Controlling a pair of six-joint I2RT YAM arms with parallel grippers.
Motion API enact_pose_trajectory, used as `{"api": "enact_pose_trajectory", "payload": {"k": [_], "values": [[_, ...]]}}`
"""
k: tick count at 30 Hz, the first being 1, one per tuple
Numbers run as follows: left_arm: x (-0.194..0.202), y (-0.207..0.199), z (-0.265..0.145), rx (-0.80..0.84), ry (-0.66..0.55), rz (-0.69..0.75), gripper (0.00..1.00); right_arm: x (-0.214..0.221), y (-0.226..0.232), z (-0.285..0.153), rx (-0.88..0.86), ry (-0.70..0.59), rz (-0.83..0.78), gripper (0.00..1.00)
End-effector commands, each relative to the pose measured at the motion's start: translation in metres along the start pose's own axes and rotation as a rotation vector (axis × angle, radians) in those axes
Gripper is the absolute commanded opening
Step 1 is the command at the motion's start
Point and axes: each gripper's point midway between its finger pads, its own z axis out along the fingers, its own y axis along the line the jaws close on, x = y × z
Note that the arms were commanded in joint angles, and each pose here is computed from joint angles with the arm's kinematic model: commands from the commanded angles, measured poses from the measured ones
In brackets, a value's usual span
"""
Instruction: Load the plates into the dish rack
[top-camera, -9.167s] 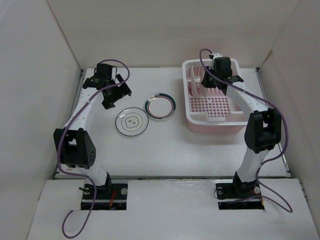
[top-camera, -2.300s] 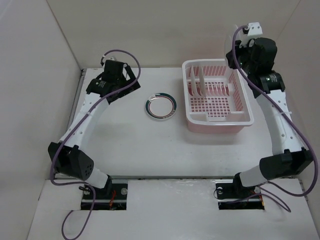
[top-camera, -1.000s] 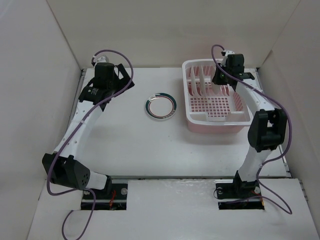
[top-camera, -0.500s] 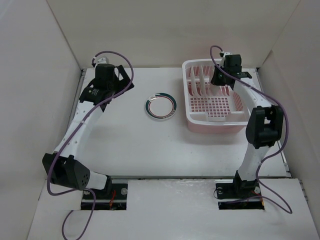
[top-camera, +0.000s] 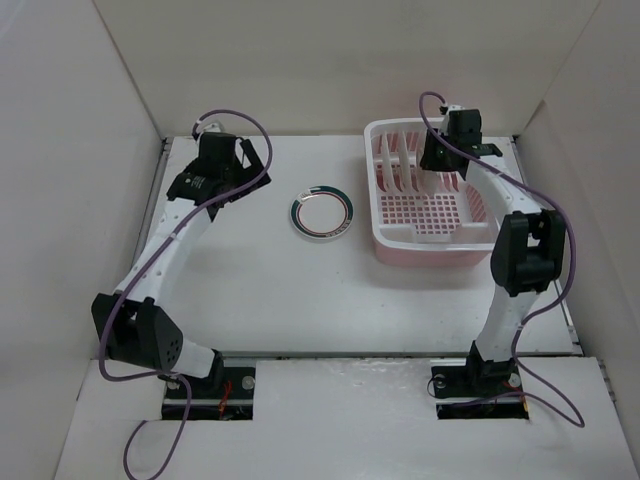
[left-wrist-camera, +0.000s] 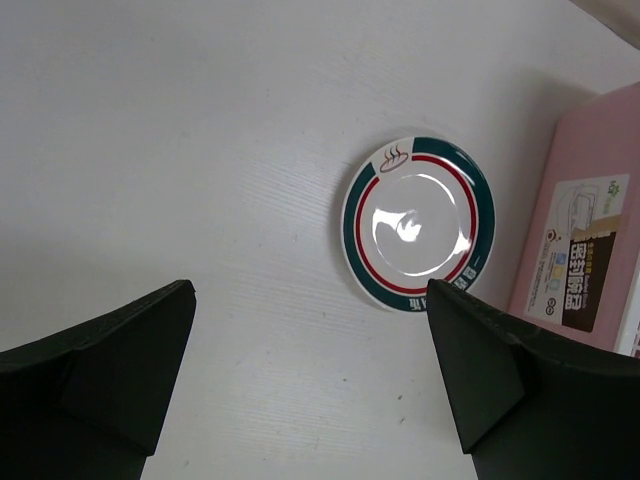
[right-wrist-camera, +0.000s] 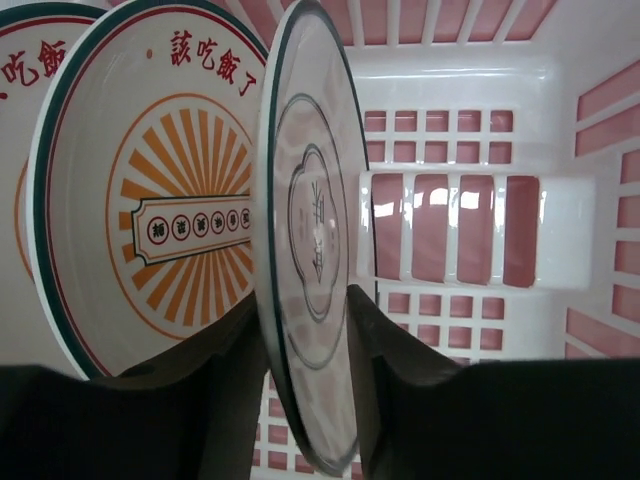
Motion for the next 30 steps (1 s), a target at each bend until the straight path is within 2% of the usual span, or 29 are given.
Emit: {"api": "enact_pose_trajectory", "payload": {"k": [1,3,6,7,10,19,21,23,24,27,30], "values": [[-0.005,-0.002,-0.004,0.022,-0.026,0.017,1.0,-0.036,0.004,-0.012,0.005,-0.097,-0.01,0.43],[-0.002,-0.001,0.001,0.018,-0.02,0.018,1.0,-0.042,0.005,-0.02,0.003,-0.117,-0.011,0.48],[0.007,0.0,0.005,0.026,0.004,0.021,1.0,-0.058,0.007,-0.039,0.009,-0.166,-0.012,0.65],[0.002,-0.004,0.005,0.039,-0.015,0.017,1.0,-0.061,0.005,-0.045,0.021,-0.172,-0.011,0.77],[0.011,0.001,0.013,0.033,-0.006,0.019,1.0,-0.08,0.0,-0.073,0.044,-0.232,0.006,1.0],[0.048,-0.008,0.049,0.127,0.099,0.007,1.0,-0.128,-0.024,-0.179,0.177,-0.445,0.06,1.0],[0.059,-0.023,0.06,0.214,0.135,-0.003,1.0,-0.133,-0.022,-0.197,0.171,-0.487,0.11,1.0],[0.074,-0.031,0.068,0.294,0.19,-0.029,1.0,-0.139,-0.003,-0.221,0.07,-0.545,0.129,1.0],[0.074,-0.033,0.08,0.314,0.182,-0.043,1.0,-0.139,0.023,-0.226,-0.072,-0.541,0.077,1.0],[0.094,-0.031,0.108,0.324,0.249,-0.076,1.0,-0.14,0.056,-0.247,-0.256,-0.565,0.016,1.0],[0.109,-0.035,0.122,0.379,0.305,-0.111,1.0,-0.148,0.065,-0.267,-0.273,-0.602,-0.007,1.0]]}}
